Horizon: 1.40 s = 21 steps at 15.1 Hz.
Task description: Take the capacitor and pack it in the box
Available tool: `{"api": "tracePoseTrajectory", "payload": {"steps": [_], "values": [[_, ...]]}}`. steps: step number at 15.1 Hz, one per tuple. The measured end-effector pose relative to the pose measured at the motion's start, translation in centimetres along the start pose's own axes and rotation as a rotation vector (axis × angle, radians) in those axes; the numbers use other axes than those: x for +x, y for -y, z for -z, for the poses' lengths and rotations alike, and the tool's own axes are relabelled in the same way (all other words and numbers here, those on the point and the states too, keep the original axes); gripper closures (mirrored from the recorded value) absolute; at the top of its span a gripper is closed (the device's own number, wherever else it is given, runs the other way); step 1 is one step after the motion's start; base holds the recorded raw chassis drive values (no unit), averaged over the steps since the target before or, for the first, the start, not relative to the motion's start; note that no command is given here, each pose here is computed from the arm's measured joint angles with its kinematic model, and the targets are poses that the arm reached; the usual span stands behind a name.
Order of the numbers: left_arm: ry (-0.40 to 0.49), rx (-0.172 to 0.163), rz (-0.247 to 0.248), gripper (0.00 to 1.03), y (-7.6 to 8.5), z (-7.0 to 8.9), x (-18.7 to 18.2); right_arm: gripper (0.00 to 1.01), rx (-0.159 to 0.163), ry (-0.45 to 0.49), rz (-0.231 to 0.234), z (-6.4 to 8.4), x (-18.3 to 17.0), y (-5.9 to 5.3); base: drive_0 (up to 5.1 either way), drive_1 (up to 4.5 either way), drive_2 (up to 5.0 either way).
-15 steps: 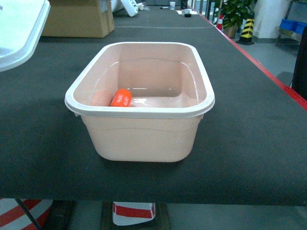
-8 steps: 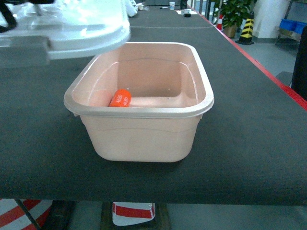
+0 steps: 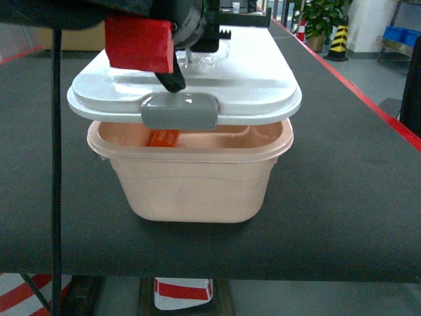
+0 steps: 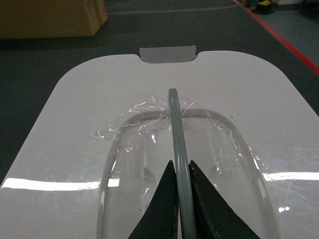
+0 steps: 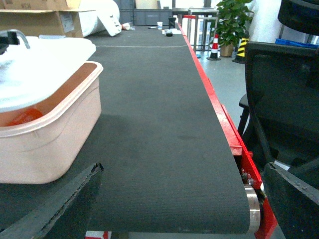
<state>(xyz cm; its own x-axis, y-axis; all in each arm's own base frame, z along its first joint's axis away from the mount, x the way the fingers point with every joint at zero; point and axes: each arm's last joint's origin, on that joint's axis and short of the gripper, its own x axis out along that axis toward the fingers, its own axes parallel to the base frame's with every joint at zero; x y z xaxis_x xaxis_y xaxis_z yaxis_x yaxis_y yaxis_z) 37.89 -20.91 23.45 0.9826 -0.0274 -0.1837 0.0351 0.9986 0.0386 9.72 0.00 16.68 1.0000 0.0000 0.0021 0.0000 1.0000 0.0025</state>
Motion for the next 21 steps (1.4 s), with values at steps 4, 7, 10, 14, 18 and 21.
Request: {"api": "tracePoseTrajectory", "payload": {"steps": [4,7,10,14,18,21], "values": [[-0.087,0.043,-0.012,1.01,1.0,2.4,1.9,0.03,0.0,0.0,0.0,0.0,0.0,0.0,0.0,0.0,0.0],[-0.086,0.045,-0.019,1.01,1.3,2.2,2.5,0.03,0.0,0.0,0.0,0.0,0.0,0.0,0.0,0.0,0.0],[-0.094,0.068,0.006,0.85,1.3,2.2,2.7,0.03,0.0,0.0,0.0,0.0,0.0,0.0,0.0,0.0,0.0],[0.057,0.032,-0.023,0.35,-1.2,-1.2,0.4,0.03,0.0,0.0,0.0,0.0,0.0,0.0,0.0,0.0,0.0],[0.303,-0.028,-0.026,0.06,-3.3,-6.4,-5.4,0.03,0.0,0.0,0.0,0.0,0.0,0.0,0.0,0.0,0.0],[0.43,-0.023,-0.013,0.05,-4.7,-6.4,-13.7,0.03,0.0,0.0,0.0,0.0,0.0,0.0,0.0,0.0,0.0]]}}
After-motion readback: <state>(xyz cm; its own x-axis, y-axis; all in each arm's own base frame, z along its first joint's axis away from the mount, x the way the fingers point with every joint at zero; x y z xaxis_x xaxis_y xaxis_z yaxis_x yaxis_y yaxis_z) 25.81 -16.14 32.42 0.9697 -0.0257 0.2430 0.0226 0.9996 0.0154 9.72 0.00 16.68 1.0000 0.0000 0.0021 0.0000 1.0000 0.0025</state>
